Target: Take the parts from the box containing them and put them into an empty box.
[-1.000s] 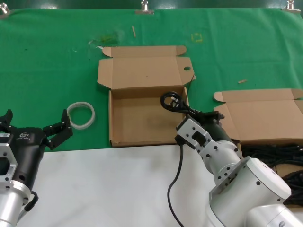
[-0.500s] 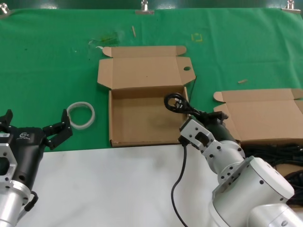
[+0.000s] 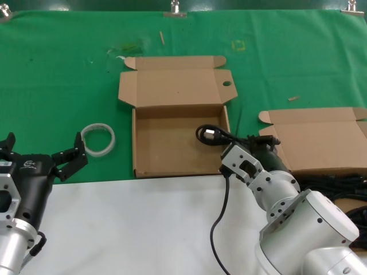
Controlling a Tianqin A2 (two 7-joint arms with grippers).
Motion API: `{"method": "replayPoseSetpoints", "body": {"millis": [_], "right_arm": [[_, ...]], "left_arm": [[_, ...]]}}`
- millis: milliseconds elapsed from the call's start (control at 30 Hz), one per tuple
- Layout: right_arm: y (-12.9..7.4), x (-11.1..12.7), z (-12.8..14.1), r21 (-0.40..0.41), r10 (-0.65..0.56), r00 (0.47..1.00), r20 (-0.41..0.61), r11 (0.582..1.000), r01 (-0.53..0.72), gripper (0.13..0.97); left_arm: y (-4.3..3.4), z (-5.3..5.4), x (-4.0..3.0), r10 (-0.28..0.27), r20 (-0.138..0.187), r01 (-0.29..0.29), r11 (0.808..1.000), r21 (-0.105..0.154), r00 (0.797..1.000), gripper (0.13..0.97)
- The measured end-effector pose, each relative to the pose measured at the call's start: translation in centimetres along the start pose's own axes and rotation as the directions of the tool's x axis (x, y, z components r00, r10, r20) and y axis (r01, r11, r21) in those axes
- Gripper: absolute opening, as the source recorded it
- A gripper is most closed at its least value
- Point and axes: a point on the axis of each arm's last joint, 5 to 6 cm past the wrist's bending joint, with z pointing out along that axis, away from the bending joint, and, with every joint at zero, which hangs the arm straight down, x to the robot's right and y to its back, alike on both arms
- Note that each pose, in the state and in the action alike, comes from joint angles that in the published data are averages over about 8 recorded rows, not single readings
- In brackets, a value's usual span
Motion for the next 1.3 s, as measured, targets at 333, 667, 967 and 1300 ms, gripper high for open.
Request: {"method": "replayPoseSetpoints", "body": {"millis": [333, 667, 967, 1300], "right_arm": [[0.0, 0.0, 0.0, 0.0, 0.0, 1.0, 0.0, 1.0, 0.0, 0.273], [0.0, 0.0, 0.0, 0.0, 0.0, 1.0, 0.0, 1.0, 0.0, 0.393], [0.0, 0.0, 0.0, 0.0, 0.0, 1.0, 0.0, 1.0, 0.0, 0.595], [0.0, 0.0, 0.0, 0.0, 0.0, 1.0, 0.0, 1.0, 0.0, 0.783]], "left_arm": [[0.0, 0.0, 0.0, 0.0, 0.0, 0.0, 1.0, 0.0, 1.0, 0.966], [0.0, 0.0, 0.0, 0.0, 0.0, 0.0, 1.0, 0.0, 1.0, 0.966], [0.0, 0.0, 0.0, 0.0, 0.0, 0.0, 1.0, 0.0, 1.0, 0.966], [0.0, 0.0, 0.0, 0.0, 0.0, 0.0, 1.0, 0.0, 1.0, 0.966]]}}
